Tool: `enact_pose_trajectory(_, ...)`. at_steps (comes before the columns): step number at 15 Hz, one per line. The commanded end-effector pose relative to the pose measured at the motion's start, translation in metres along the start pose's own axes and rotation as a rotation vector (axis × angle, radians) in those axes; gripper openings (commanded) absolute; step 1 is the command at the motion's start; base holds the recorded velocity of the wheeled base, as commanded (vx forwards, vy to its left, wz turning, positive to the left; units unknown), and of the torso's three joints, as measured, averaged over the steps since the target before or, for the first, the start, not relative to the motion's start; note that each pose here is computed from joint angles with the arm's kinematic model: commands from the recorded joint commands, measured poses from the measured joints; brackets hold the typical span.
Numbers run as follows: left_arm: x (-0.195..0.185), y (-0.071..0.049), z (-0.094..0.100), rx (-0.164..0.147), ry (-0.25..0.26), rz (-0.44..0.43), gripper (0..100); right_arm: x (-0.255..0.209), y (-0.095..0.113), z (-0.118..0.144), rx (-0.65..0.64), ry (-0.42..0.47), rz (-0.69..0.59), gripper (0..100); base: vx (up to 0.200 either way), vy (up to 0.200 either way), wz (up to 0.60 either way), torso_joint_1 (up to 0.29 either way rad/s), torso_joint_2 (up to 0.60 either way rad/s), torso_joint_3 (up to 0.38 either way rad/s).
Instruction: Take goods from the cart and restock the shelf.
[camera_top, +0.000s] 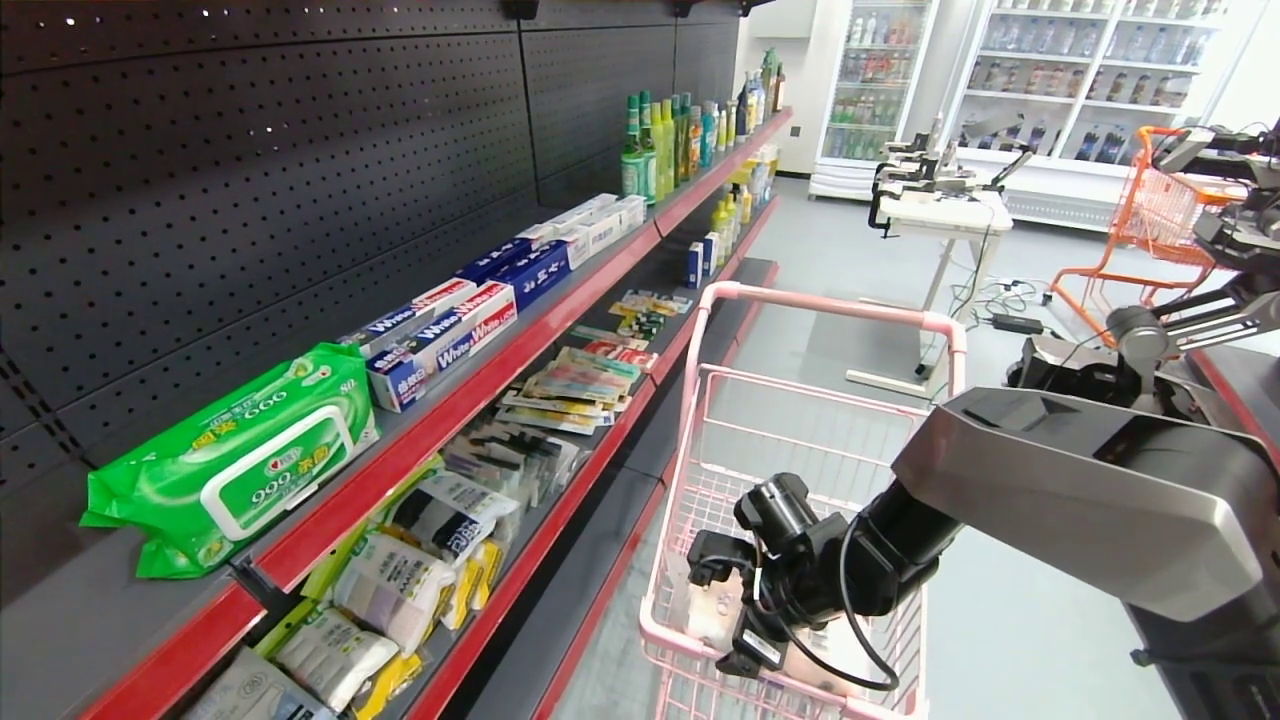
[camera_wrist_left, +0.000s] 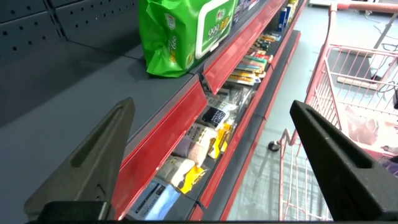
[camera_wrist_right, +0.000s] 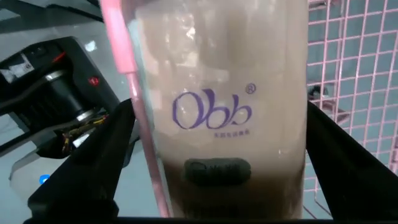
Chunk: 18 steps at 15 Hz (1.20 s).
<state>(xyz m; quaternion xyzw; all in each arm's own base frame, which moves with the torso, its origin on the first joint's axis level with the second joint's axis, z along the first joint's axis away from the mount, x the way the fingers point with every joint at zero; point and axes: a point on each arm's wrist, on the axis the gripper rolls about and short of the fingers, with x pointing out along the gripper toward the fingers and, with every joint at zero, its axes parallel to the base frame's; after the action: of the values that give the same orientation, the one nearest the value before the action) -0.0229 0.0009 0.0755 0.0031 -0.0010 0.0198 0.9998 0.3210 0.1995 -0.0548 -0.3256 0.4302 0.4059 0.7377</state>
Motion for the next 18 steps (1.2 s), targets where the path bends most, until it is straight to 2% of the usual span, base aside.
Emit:
enact_pose_trajectory(1,0.0,0.0,0.0,0.0,0.001,0.0,100,-0.008,-0.002,0.005,0.012,-0.038,0.017,100,0.0,0.0,0.0,0.0,0.0,0.0)
enact_pose_trajectory(3,0.0,0.0,0.0,0.0,0.001,0.0,100,-0.017,-0.005,0.011,0.041,-0.07,0.012,100,0.0,0.0,0.0,0.0,0.0,0.0)
enact_pose_trajectory(8,0.0,0.0,0.0,0.0,0.001,0.0,100,-0.011,-0.014,-0.004,0.067,-0.031,0.003,100,0.0,0.0,0.0,0.0,0.0,0.0)
enact_pose_trajectory(10,0.0,0.0,0.0,-0.002,0.001,0.0,100,-0.006,-0.013,-0.007,0.048,0.001,-0.023,100,0.0,0.0,0.0,0.0,0.0,0.0)
enact_pose_trajectory(18,0.0,0.0,0.0,0.0,0.001,0.0,100,0.001,-0.011,-0.006,-0.004,0.009,-0.02,100,0.0,0.0,0.0,0.0,0.0,0.0)
